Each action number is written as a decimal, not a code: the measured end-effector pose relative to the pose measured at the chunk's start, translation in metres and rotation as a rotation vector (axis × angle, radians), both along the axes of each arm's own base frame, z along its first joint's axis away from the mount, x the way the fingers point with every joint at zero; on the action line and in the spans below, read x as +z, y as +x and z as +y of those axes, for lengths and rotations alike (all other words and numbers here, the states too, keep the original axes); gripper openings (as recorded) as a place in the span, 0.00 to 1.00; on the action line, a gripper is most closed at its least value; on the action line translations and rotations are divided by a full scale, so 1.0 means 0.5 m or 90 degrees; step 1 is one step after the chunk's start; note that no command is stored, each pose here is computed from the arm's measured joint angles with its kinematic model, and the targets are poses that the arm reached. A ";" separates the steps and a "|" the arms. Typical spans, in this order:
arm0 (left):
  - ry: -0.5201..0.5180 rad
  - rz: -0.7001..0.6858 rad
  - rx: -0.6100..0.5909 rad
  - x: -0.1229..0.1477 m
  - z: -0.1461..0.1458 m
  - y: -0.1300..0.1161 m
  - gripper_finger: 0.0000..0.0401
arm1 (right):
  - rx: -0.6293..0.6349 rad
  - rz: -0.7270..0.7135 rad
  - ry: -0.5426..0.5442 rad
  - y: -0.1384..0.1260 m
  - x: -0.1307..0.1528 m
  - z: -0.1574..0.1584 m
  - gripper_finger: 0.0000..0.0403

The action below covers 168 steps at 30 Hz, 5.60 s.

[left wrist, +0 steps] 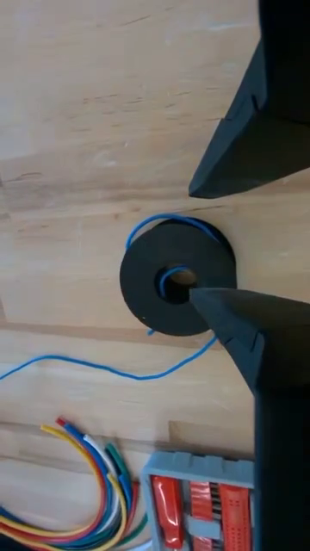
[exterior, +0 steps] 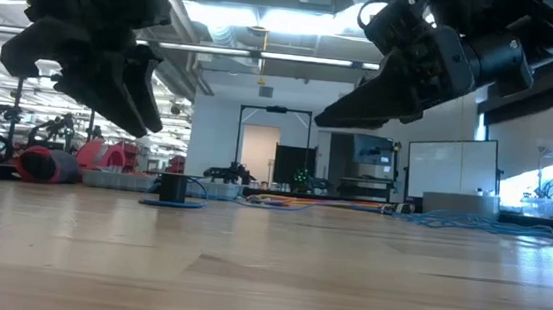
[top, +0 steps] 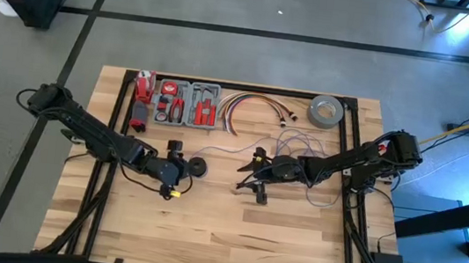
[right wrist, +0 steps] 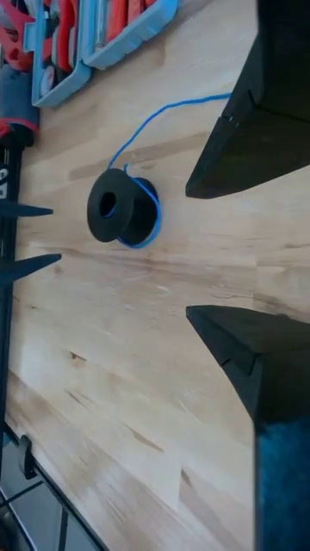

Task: Coil cords
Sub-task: Coil the blue wire onto the black spool

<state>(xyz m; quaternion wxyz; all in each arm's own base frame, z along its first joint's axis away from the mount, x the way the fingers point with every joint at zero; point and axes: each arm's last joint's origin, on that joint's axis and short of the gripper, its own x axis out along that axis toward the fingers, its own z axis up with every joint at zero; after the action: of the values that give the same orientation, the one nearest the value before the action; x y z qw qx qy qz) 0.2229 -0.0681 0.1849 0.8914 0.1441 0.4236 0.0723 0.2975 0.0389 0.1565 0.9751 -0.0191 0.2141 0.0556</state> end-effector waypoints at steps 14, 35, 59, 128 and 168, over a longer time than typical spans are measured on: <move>0.135 0.064 -0.078 -0.056 -0.013 0.030 0.34 | -0.017 0.018 -0.003 -0.003 -0.005 -0.002 0.55; 0.296 0.075 -0.117 -0.115 -0.029 0.067 0.32 | -0.026 0.016 -0.013 -0.002 -0.005 -0.004 0.55; 0.288 0.035 -0.025 -0.118 -0.013 0.087 0.01 | -0.020 0.009 -0.028 -0.002 -0.003 -0.004 0.55; 0.144 -0.180 -0.004 0.046 -0.030 0.066 0.00 | -0.011 -0.020 -0.039 -0.046 0.082 -0.009 0.55; -0.011 -0.349 -0.166 0.197 0.064 0.161 0.00 | -0.017 -0.193 -0.134 -0.024 0.175 -0.009 0.55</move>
<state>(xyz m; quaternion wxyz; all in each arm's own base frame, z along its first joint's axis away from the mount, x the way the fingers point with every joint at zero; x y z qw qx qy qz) 0.3033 -0.0361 0.2836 0.9754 0.1649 0.1458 -0.0104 0.2853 0.0342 0.2442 0.9894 -0.1264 0.0693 0.0165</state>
